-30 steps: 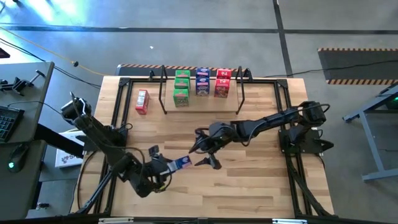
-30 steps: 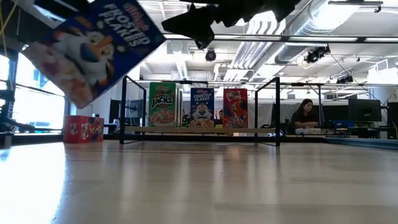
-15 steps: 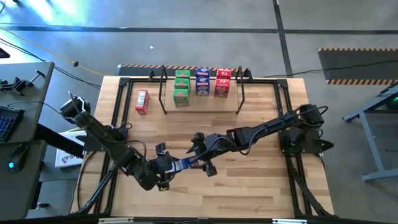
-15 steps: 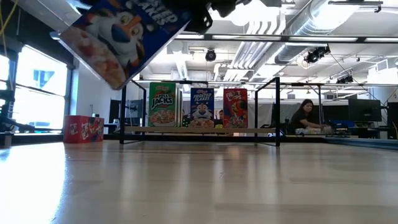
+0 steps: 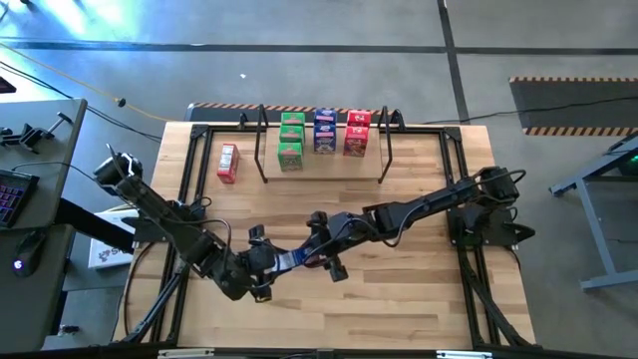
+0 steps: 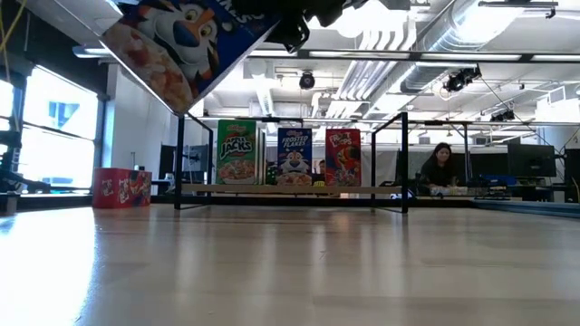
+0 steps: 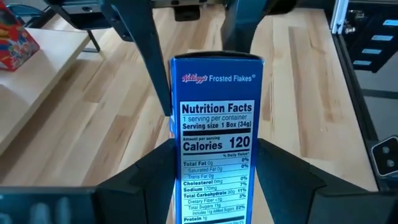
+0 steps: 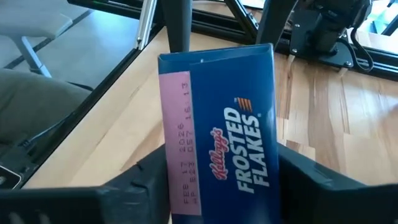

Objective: Stack cereal on shelf
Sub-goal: Put the blue cereal box on the shelf aligned with the blue cereal box, then put the red cereal box on the shelf aligned with the red cereal box

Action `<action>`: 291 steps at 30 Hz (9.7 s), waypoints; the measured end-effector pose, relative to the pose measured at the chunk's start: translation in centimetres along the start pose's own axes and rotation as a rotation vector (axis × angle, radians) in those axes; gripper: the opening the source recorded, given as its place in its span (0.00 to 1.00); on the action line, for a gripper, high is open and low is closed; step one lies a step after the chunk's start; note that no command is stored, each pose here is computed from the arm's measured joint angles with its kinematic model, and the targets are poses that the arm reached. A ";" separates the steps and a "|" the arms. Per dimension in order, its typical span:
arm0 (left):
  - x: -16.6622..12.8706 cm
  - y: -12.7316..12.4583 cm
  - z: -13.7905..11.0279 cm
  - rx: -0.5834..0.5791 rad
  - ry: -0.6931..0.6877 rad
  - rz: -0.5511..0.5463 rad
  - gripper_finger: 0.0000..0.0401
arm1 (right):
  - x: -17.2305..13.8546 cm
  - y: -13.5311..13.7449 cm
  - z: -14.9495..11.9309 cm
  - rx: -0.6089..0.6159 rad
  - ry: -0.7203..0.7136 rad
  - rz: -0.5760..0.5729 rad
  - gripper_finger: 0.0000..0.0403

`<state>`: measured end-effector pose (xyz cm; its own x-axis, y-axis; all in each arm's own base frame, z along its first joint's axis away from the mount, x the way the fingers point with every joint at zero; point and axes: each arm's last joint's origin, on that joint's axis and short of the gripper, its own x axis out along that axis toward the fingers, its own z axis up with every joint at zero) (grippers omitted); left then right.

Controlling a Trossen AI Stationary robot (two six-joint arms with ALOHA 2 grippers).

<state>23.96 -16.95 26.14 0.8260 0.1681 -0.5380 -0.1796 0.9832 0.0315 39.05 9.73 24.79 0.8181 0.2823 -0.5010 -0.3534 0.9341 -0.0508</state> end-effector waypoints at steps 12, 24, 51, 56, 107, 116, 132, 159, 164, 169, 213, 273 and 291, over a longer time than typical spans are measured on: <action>-1.3 1.1 -0.3 -0.013 -0.038 -0.080 0.49 | -2.4 -0.3 2.1 -0.023 0.104 -0.022 0.42; 0.6 6.8 -5.1 -0.118 -0.297 -0.239 0.49 | -8.7 -9.2 4.7 0.041 0.409 -0.274 0.42; 3.7 15.8 -6.6 -0.146 -0.472 -0.252 0.49 | -9.6 -23.0 -3.5 0.187 0.588 -0.296 0.45; 3.7 15.7 -6.7 -0.167 -0.465 -0.268 0.49 | -9.3 -22.8 -3.2 0.177 0.576 -0.315 0.56; 3.8 15.8 -6.8 -0.231 -0.468 -0.163 0.00 | -8.4 -19.9 -9.2 0.313 0.476 -0.556 0.00; 2.2 16.2 -3.9 -0.177 -0.350 -0.103 0.00 | -10.7 -16.5 -5.5 0.194 0.440 -0.534 0.00; -11.1 24.1 4.2 -0.422 0.299 0.505 0.00 | -12.9 -8.8 -8.6 0.174 0.183 -0.526 0.00; -2.9 29.6 -5.4 -0.579 0.882 0.584 0.53 | -12.6 -7.7 -8.4 0.129 0.199 -0.479 0.00; -1.9 30.7 -6.6 -0.628 0.819 0.604 0.56 | -12.6 -7.7 -8.3 0.127 0.191 -0.481 0.00; -1.1 31.2 -7.9 -0.673 0.836 0.601 0.58 | -12.6 -7.7 -8.3 0.128 0.189 -0.477 0.00; 0.7 32.1 -9.1 -0.622 0.904 0.658 0.59 | -12.5 -7.6 -8.2 0.133 0.174 -0.435 0.00; 2.3 29.6 -8.5 -0.550 0.919 0.589 0.65 | -12.5 -7.5 -8.2 0.154 0.159 -0.386 0.00; -1.8 27.6 -7.4 -0.550 0.970 0.459 0.47 | -12.5 -7.5 -8.2 0.158 0.158 -0.386 0.00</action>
<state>13.50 9.38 21.73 -0.0776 0.1392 -0.9872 -0.7496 0.6446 0.1499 27.78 -2.60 24.34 0.7929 -0.1190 -0.5977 0.0482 0.9899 -0.1332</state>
